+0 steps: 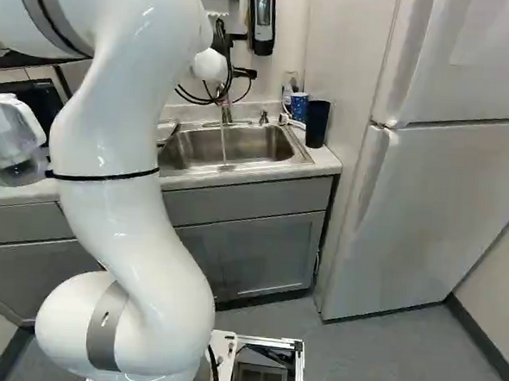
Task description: Rinse the cup and place it in the tray
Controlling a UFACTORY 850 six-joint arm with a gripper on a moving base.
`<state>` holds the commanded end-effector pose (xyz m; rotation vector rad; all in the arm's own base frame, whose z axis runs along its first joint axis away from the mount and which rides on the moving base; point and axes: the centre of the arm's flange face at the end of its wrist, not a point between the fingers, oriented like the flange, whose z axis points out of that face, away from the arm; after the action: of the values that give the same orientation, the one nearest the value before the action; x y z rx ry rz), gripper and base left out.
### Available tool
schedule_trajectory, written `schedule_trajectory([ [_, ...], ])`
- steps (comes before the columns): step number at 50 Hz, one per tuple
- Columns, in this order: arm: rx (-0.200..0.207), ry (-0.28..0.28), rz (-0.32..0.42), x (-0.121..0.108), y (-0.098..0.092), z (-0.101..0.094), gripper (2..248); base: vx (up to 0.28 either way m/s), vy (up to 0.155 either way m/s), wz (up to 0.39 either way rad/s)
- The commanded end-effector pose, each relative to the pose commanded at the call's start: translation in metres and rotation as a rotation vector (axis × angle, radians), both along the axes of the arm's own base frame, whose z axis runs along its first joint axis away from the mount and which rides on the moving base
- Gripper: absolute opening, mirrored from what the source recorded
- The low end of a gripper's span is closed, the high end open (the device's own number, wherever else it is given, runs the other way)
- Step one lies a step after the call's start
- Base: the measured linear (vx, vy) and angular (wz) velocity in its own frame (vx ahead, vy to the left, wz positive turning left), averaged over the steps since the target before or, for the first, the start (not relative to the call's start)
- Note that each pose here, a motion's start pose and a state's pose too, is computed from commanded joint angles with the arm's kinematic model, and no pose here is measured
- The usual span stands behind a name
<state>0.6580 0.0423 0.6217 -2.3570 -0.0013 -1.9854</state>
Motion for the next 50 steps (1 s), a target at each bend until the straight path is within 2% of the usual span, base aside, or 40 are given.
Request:
schedule_trajectory([
  [29, -0.004, 0.069, 0.012, -0.052, 0.003, 0.000, 247, 0.000, 0.000, 0.000],
  [50, -0.008, 0.154, 0.026, -0.092, 0.006, -0.005, 247, 0.000, 0.000, 0.000],
])
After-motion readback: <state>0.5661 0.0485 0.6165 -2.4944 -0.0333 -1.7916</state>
